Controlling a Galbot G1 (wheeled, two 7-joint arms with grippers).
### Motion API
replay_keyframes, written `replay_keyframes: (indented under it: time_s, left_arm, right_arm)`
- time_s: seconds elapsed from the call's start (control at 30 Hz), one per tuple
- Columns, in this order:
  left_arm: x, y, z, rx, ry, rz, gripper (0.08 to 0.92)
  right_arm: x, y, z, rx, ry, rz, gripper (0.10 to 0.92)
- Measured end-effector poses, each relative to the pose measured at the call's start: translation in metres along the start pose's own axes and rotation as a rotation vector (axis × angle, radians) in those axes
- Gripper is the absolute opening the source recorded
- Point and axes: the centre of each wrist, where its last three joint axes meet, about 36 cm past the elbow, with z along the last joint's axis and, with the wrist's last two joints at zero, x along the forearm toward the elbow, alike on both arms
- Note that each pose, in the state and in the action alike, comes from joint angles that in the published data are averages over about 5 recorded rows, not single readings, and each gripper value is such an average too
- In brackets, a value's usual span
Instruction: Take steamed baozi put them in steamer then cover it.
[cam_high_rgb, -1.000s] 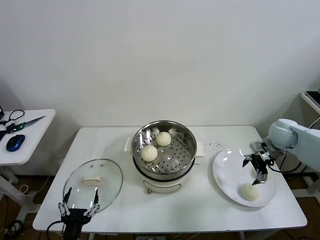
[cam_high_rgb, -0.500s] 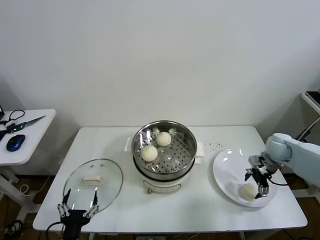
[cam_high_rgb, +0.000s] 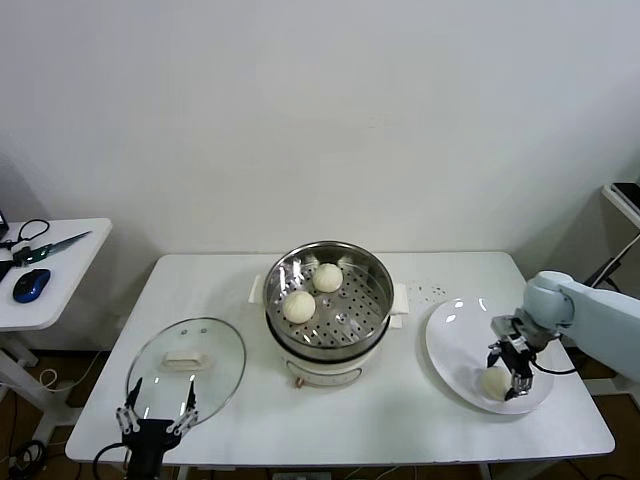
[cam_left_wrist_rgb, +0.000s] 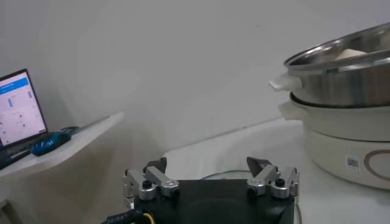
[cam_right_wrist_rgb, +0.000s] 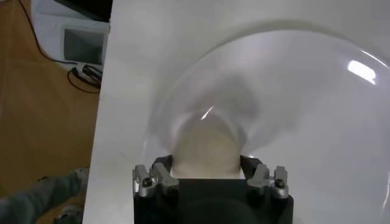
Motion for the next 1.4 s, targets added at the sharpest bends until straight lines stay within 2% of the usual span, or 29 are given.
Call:
replay_keyframes:
  time_s: [0.23,0.47,0.77,0.97,1.17,1.4]
  left_arm:
    - [0.001,0.0,-0.002,-0.002,-0.003,0.004,0.823]
    - [0.002,-0.001,-0.004,-0.004,-0.007,0.008,0.823]
    - [0.001,-0.002,-0.005,-0.005,-0.011,0.014,0.823]
    - [0.001,-0.004,-0.004,-0.005,-0.007,0.016,0.823]
    - [-0.001,-0.002,-0.001,-0.007,-0.004,0.016,0.823]
    - [-0.003,0.0,0.002,-0.007,-0.001,0.013,0.823]
  right_arm:
    - [0.021,-0.015,-0.005,0.058,0.0,0.023,0.696]
    - [0.088,-0.05,-0.034,0.292,0.045,0.091,0.693]
    - [0.203,-0.087,-0.12,0.714,0.149,0.181,0.695]
    - [0.25,-0.098,-0.198,0.961,0.199,0.217,0.696]
    - [0.261,-0.103,-0.276,1.146,0.222,0.212,0.696]
    - [0.234,-0.1,-0.349,1.309,0.223,0.152,0.696]
